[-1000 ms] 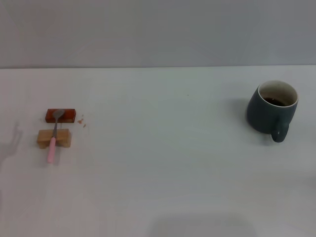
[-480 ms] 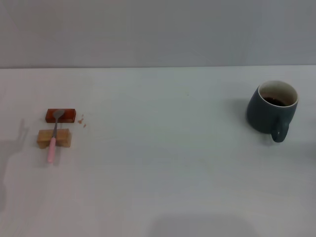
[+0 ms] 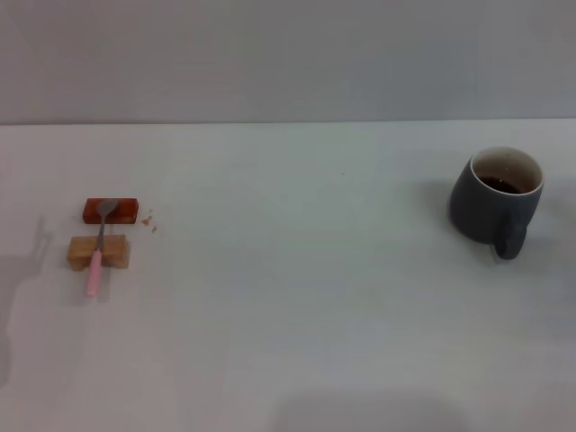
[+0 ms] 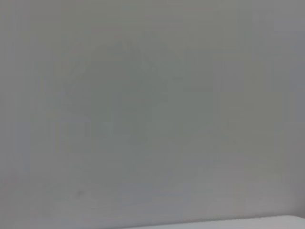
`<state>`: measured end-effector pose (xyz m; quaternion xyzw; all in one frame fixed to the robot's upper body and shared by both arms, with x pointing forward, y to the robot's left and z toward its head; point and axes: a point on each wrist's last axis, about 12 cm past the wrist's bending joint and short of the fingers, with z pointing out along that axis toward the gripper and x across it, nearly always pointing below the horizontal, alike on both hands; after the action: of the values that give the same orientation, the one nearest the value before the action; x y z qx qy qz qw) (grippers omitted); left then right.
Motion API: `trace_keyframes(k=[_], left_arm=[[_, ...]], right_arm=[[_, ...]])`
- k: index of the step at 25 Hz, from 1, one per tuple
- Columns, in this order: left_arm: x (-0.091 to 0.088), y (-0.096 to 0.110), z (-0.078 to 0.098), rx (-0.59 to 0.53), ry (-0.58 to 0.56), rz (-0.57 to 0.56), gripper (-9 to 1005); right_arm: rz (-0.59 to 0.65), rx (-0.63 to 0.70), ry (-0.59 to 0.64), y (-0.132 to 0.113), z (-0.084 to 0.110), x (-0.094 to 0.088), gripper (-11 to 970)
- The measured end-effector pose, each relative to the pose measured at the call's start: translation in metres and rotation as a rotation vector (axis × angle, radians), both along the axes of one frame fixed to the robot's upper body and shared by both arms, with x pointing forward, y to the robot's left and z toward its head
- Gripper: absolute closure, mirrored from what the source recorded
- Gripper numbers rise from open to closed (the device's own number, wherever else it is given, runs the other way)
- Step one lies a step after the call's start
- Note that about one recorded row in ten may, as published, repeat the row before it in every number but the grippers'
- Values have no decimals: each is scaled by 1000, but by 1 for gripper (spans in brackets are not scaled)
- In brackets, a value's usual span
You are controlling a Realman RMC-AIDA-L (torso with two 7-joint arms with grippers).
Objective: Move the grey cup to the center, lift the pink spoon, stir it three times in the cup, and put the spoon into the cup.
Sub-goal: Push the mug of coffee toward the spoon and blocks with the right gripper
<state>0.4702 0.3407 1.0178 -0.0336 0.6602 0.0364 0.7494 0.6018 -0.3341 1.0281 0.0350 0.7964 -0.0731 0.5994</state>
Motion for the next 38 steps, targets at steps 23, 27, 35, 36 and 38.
trace_keyframes(k=[23, 27, 35, 36, 38], left_arm=[[0, 0, 0, 0, -1, 0, 159], [0, 0, 0, 0, -1, 0, 160], [1, 0, 0, 1, -2, -1, 160], [1, 0, 0, 1, -2, -1, 160], [1, 0, 0, 1, -2, -2, 160]], right_arm=[[134, -14, 94, 43, -2, 17, 959], [149, -16, 96, 48, -1, 19, 959], [217, -19, 113, 67, -2, 21, 959], [227, -21, 117, 70, -2, 21, 959], [244, -24, 122, 75, -2, 22, 959]])
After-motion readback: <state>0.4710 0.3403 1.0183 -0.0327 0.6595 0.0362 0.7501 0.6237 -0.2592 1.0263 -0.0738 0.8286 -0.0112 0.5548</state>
